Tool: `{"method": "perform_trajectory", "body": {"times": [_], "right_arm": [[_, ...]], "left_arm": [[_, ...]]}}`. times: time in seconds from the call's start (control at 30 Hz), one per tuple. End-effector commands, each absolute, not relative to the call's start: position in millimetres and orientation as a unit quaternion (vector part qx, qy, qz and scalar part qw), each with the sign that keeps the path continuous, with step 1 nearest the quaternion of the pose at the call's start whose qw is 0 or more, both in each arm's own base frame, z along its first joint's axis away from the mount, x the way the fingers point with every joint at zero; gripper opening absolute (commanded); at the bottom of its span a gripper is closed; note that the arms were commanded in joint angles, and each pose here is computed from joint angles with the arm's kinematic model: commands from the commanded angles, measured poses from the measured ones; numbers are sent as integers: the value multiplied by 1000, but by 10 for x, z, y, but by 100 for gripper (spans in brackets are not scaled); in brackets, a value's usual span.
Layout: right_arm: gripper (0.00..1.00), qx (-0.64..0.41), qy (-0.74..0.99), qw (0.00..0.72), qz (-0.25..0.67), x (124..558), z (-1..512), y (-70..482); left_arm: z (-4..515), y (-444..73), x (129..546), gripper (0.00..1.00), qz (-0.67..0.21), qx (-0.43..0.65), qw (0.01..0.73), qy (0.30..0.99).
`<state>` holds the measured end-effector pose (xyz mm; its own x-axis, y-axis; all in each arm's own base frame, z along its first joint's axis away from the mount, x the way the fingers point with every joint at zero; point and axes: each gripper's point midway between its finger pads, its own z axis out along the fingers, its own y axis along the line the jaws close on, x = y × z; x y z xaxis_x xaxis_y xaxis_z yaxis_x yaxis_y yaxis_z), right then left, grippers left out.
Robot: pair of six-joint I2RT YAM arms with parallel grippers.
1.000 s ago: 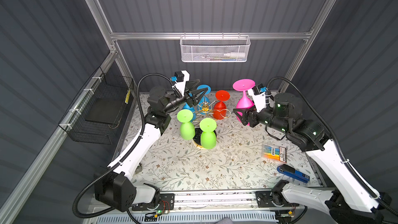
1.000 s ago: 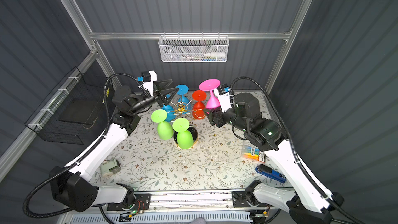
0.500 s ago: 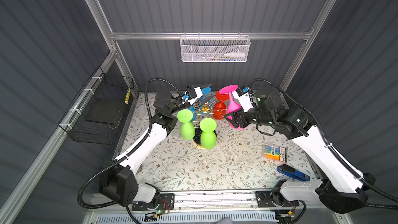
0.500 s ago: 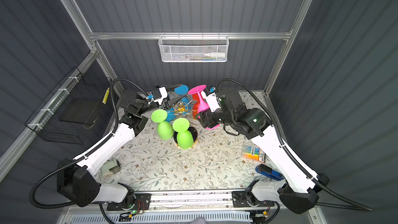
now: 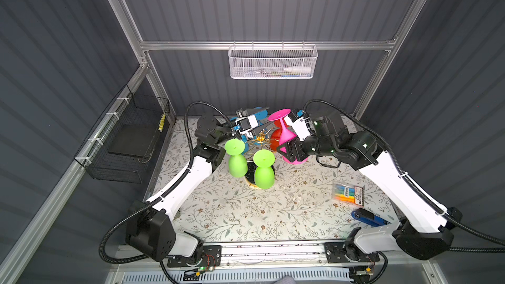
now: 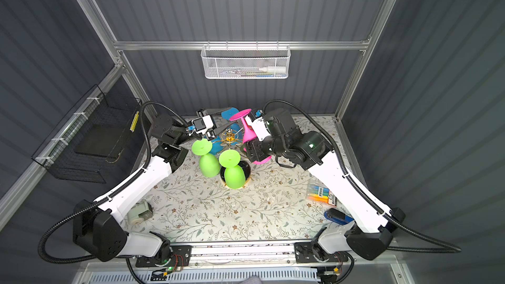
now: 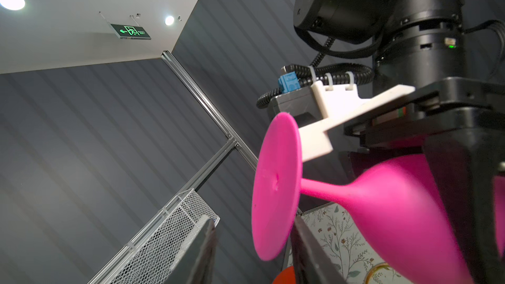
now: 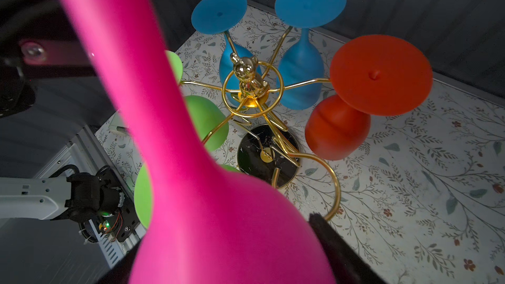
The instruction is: Take the wine glass off the wine glass rack
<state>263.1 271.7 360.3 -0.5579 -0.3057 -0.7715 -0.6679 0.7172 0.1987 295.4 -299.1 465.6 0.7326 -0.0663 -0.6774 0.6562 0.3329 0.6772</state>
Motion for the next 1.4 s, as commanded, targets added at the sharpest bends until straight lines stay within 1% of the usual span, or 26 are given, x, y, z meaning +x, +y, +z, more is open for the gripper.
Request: {"method": "perform_trajectory", "body": {"times": [0.0,0.13,0.27,0.4,0.53,0.63,0.77,0.83,0.97,1.13,1.2,1.27,1.37], "right_arm": [[62,-291,843,371,259,2600,3683,2788],[61,-293,844,366,261,2599,3678,2816],[62,-293,846,361,261,2595,3655,2827],[62,-295,846,357,263,2576,3642,2837],[67,-293,846,360,265,2573,3655,2832],[72,-291,843,365,266,2574,3676,2822],[82,-279,840,379,270,2580,3726,2794],[84,-272,835,394,272,2586,3785,2763],[88,-248,814,437,291,2581,3973,2686],[90,-223,781,482,327,2525,4214,2561],[90,-213,766,500,345,2484,4294,2487],[90,-201,747,519,363,2411,4389,2380],[90,-177,731,535,386,2351,4429,2226]], "left_arm": [[4770,-2957,2810,43,-224,527,780,251],[4763,-2955,2800,37,-223,529,780,250],[4752,-2978,2799,28,-227,533,776,250],[4770,-2980,2827,21,-224,529,779,252],[4789,-2970,2843,9,-222,523,781,258],[4821,-2939,2887,0,-214,511,787,271],[4842,-2887,2965,0,-214,485,794,299],[4857,-2850,3009,0,-220,466,795,320],[4901,-2728,3193,0,-242,401,788,401],[4818,-2509,3512,0,-261,290,753,530],[4716,-2450,3601,0,-262,261,728,578],[4666,-2401,3636,0,-264,239,710,607],[4637,-2386,3599,0,-282,225,700,616]]}}
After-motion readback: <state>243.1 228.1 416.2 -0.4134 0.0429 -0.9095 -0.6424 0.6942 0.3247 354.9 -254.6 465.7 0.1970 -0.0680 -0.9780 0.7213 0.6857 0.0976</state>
